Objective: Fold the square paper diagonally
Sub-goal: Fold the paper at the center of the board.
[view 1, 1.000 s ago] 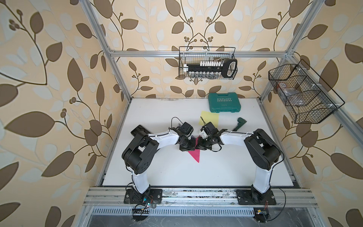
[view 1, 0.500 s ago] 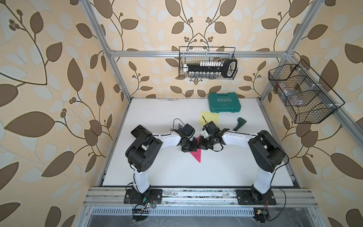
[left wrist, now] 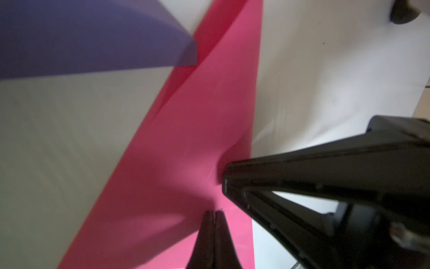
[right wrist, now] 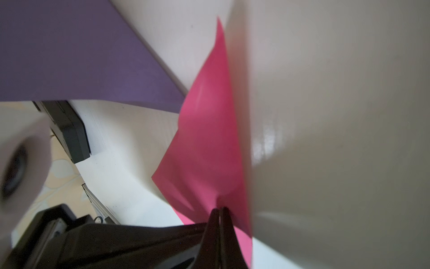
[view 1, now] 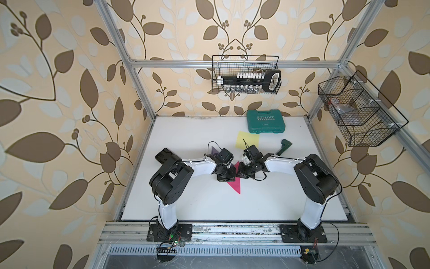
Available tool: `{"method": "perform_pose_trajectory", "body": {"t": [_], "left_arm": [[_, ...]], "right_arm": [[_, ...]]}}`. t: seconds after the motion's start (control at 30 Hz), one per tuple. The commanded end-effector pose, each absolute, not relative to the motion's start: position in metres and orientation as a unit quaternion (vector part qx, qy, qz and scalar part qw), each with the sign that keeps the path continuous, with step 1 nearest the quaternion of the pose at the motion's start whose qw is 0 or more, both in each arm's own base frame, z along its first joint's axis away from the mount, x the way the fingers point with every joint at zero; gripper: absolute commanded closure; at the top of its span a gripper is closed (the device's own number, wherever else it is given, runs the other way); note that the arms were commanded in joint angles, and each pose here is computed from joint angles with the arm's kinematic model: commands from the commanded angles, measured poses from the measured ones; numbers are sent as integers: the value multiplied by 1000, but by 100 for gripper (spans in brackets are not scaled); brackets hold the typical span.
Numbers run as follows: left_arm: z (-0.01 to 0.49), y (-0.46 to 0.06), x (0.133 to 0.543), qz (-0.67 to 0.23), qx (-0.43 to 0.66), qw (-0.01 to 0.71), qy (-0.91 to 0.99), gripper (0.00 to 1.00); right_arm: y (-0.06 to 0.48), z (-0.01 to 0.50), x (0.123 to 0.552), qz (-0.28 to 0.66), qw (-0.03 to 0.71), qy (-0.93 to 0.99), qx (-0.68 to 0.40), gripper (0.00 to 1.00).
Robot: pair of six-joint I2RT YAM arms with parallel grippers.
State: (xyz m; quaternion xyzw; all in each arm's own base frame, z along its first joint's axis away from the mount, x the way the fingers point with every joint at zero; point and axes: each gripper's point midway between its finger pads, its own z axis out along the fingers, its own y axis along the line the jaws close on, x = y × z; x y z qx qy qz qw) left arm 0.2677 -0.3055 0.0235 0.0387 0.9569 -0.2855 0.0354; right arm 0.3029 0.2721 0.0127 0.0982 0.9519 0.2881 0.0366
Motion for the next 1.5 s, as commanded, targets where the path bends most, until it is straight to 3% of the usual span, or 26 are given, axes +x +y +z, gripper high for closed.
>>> {"method": "perform_pose_trajectory", "body": {"t": [0.0,0.17,0.4,0.9,1.47], "left_arm": [[46,-308,271,-297,34,65,952,93],[57,-316,273,-328,24,81,941,89],[56,-329,274,-356,11,79,931,97],[2,-314,251,-309,15,42,950,100],[-21,-289,221,-290,8,20,957,100]], "right_arm": [[258,-7,296,260,23,956,132,100],[256,-9,294,262,23,954,142,100],[258,-14,293,278,15,947,160,100],[252,-13,292,301,10,937,179,100],[235,-21,315,307,16,931,197,100]]}}
